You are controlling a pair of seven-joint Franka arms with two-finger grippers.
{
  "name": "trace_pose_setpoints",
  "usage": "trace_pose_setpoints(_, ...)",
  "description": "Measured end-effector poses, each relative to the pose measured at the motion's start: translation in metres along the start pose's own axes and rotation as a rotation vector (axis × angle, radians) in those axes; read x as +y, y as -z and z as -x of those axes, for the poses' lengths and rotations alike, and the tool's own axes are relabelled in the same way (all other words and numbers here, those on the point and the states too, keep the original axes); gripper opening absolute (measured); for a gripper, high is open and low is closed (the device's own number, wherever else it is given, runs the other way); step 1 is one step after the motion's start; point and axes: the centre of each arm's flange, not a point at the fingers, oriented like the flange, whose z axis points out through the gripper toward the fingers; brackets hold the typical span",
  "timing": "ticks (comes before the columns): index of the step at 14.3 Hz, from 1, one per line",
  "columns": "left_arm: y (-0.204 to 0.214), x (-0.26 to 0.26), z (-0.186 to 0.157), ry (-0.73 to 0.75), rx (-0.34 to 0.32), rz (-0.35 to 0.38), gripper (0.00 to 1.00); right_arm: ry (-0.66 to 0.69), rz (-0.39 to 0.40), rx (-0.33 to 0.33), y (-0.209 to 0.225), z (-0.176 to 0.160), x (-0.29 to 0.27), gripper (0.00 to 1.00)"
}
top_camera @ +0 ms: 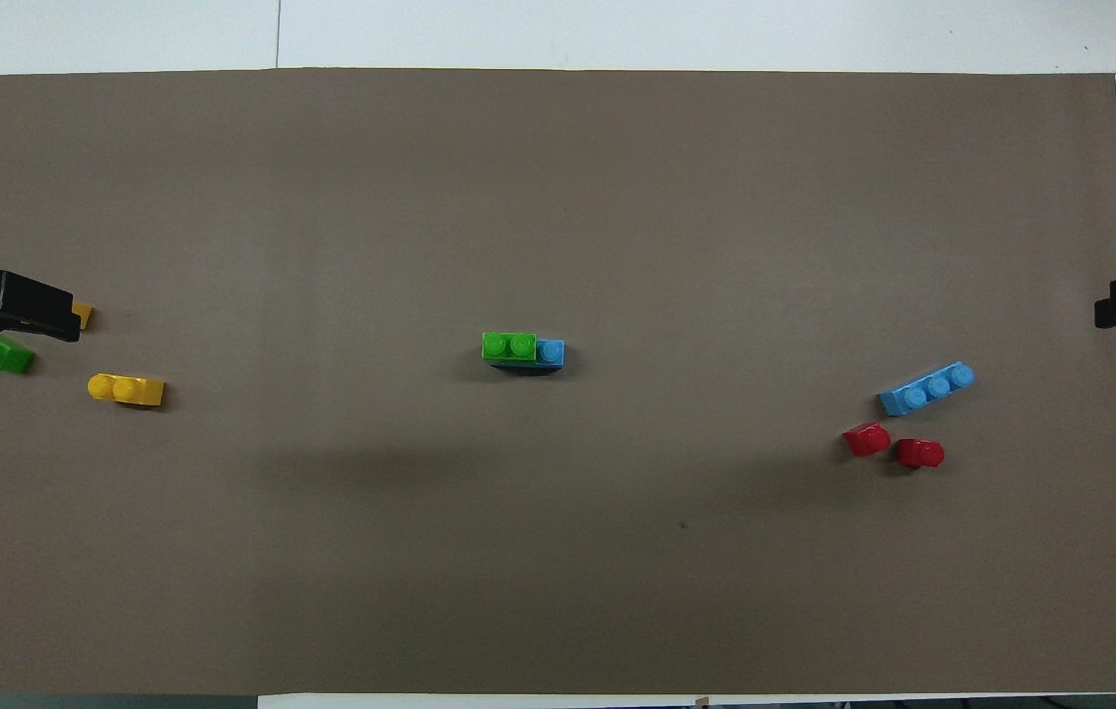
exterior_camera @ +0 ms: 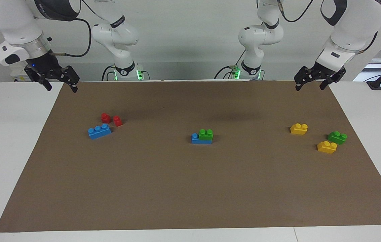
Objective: Remove green block with left arm and hold with right
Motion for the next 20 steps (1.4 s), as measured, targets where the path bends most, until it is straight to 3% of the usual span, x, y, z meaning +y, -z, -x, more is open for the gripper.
trace_pose_setpoints(11,0.0,0.0,0.0,0.0,0.0,0.0,1.0,-0.012,0.0,0.0,0.0,0.0,0.002,1.0)
trace_pose_setpoints(14,0.0,0.0,0.0,0.0,0.0,0.0,1.0,-0.171,-0.017,-0.001,-0.004,-0.001,-0.007,1.0)
trace_pose_setpoints(20,-0.003,0.003,0.0,-0.005,-0.007,0.0,1.0,-0.635,-0.072,-0.014,-0.023,-0.002,-0.081,1.0)
